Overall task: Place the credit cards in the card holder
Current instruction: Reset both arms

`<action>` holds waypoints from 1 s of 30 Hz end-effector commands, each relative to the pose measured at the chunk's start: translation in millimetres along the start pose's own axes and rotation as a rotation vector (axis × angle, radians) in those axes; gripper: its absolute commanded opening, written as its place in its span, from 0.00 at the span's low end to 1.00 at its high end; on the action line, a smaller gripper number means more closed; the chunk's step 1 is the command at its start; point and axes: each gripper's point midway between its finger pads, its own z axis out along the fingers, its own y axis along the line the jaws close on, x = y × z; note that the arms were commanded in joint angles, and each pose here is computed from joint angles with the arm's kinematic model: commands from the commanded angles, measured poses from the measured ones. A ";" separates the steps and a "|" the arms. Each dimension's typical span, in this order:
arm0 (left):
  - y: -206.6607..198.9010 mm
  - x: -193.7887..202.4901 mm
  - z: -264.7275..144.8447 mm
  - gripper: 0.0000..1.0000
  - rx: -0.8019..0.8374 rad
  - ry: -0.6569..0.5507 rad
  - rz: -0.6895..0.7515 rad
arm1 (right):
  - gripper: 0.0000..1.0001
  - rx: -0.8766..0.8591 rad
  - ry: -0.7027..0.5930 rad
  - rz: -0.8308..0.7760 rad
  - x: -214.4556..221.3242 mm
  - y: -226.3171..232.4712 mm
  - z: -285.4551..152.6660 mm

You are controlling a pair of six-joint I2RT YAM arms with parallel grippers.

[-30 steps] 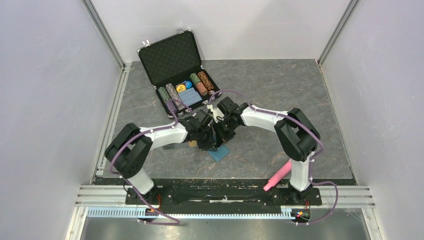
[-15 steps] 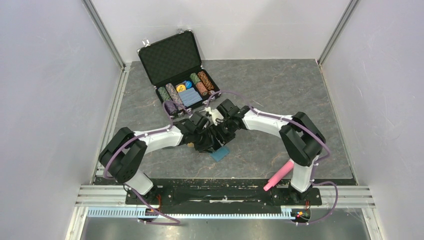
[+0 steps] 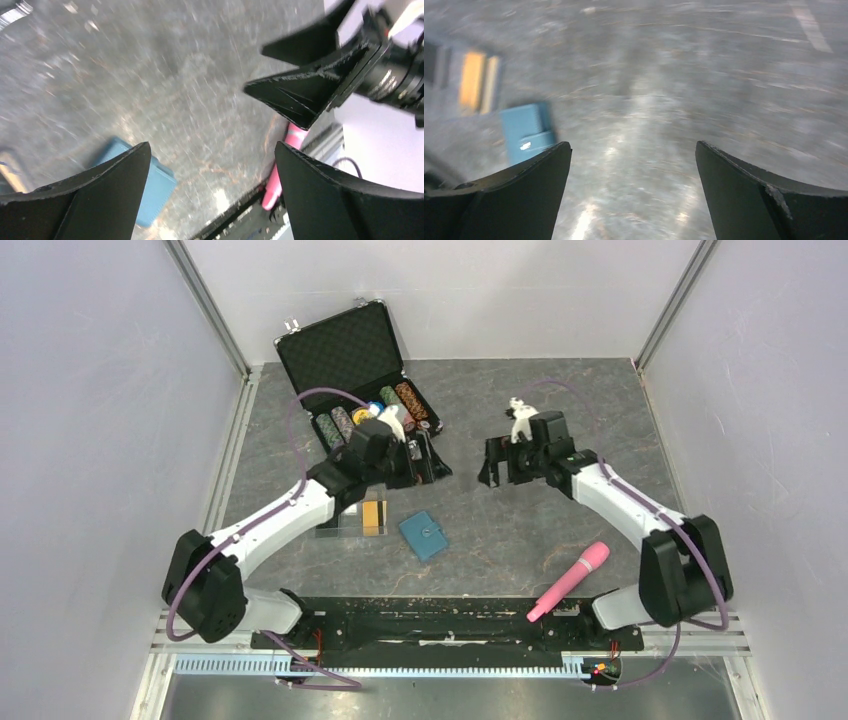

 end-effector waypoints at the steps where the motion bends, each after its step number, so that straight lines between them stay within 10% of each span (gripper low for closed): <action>1: 32.0 -62.8 -20.9 1.00 -0.108 -0.190 0.112 | 0.98 0.415 -0.144 -0.037 -12.8 -81.5 -29.9; 8: 149.1 -112.4 -89.4 1.00 -0.620 -0.615 0.298 | 0.98 0.598 -0.352 0.053 16.1 -154.5 -66.9; 12: 208.6 -105.1 -111.2 1.00 -0.798 -0.666 0.300 | 0.98 0.836 -0.580 -0.056 42.8 -184.8 -110.6; 30: 288.4 -96.4 -80.0 1.00 -0.613 -0.660 0.444 | 0.98 0.788 -0.768 -0.247 59.0 -182.6 -111.1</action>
